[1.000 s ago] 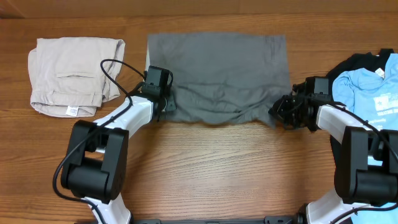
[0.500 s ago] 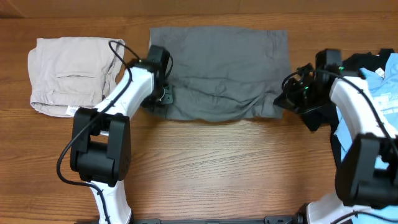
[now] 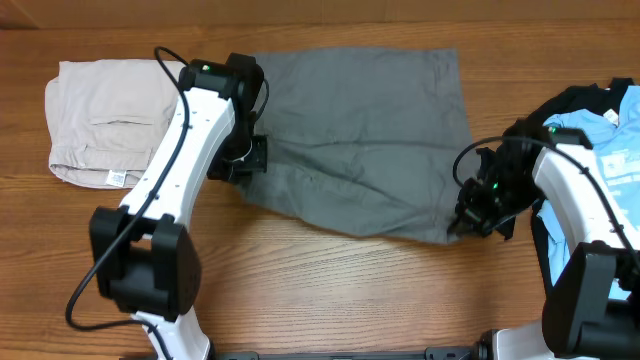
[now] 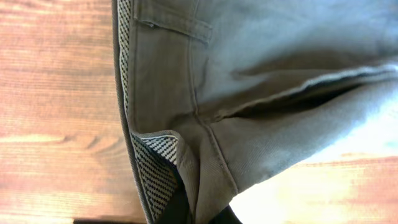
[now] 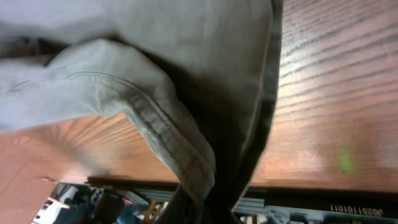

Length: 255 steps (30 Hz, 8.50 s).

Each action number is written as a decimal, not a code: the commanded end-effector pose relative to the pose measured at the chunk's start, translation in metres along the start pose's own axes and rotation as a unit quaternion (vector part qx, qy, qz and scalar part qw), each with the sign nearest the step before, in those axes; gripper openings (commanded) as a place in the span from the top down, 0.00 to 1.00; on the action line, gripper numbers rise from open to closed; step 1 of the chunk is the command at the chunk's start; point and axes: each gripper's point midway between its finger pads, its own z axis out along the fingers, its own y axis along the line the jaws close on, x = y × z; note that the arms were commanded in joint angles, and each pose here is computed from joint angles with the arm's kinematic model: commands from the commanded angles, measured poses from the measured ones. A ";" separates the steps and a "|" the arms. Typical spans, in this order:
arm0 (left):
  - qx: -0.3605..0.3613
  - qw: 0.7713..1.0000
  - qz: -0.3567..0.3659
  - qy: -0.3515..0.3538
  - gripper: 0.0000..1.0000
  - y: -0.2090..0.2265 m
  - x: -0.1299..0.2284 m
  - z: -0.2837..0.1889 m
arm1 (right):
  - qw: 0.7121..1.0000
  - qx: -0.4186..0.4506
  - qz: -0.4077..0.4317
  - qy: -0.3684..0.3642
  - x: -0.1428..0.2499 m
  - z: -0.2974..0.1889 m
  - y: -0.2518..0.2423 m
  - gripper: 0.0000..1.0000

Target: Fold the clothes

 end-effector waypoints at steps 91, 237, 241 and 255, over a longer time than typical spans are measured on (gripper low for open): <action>0.047 0.991 -0.032 -0.120 0.96 -0.015 -0.016 0.044 | 0.937 0.136 0.052 -0.318 -0.195 -0.033 -0.055 0.96; 0.101 0.990 -0.016 -0.100 0.45 -0.001 0.030 0.014 | 0.987 0.001 0.156 0.031 0.054 0.097 -0.050 0.52; 0.102 0.990 -0.016 -0.101 0.42 -0.001 0.030 0.014 | 0.988 -0.007 0.151 0.025 0.052 0.105 -0.052 0.52; 0.101 0.990 -0.016 -0.098 0.28 0.000 0.032 0.014 | 0.992 0.004 0.124 0.020 0.047 0.085 -0.044 0.52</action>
